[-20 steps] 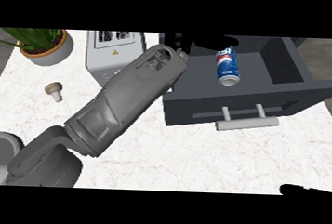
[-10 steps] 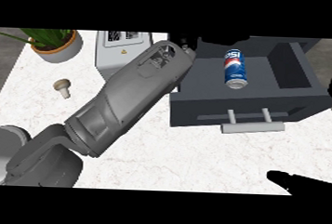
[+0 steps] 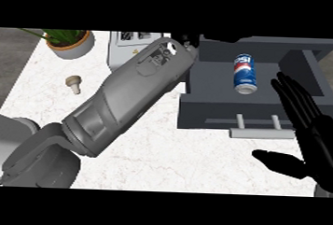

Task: Pick up the can, place it into the drawer and close the drawer

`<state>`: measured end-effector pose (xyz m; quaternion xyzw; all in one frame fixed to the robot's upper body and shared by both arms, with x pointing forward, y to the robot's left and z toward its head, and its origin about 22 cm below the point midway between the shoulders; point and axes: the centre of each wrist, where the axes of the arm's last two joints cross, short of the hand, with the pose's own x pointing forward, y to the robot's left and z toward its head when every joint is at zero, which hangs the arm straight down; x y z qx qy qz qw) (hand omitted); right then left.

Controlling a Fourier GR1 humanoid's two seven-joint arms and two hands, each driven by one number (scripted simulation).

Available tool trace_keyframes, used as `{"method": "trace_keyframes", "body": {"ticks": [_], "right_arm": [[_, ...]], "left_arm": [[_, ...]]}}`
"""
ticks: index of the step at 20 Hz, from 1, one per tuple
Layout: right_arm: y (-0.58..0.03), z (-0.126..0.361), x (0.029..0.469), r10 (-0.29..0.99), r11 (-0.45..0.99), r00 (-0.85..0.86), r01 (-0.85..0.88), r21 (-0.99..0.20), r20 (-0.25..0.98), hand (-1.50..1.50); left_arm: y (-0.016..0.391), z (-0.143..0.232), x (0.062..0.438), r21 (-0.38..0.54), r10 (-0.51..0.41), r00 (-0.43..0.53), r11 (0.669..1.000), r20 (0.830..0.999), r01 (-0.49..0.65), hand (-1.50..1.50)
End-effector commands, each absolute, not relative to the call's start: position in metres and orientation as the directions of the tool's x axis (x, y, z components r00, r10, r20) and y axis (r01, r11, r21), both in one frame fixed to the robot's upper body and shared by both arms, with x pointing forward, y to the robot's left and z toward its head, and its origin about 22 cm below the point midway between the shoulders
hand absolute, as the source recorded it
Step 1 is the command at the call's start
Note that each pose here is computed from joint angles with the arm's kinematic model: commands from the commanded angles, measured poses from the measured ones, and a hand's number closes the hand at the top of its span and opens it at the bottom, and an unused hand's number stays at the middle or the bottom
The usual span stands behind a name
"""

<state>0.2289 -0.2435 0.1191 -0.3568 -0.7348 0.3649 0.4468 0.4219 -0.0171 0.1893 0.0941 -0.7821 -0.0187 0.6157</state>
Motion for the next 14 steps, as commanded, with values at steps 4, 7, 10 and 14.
{"method": "trace_keyframes", "body": {"ticks": [4,7,10,14], "right_arm": [[-0.234,0.065,0.259,0.923,0.336,-0.266,0.208,-0.919,0.278,-1.50],[-0.220,0.049,0.279,0.919,0.365,-0.246,0.233,-0.901,0.309,-1.50],[-0.222,0.044,0.297,0.926,0.361,-0.213,0.247,-0.899,0.313,-1.50],[-0.222,0.022,0.314,0.930,0.352,-0.206,0.255,-0.901,0.305,-1.50]], "left_arm": [[0.005,0.205,0.428,0.164,-0.192,-0.225,0.977,0.955,-0.140,-1.50],[0.009,0.207,0.425,0.152,-0.179,-0.219,0.979,0.959,-0.133,-1.50],[0.033,0.207,0.426,0.154,-0.178,-0.208,0.980,0.962,-0.126,-1.50],[0.057,0.232,0.431,0.155,-0.181,-0.197,0.978,0.964,-0.140,-1.50]]}}
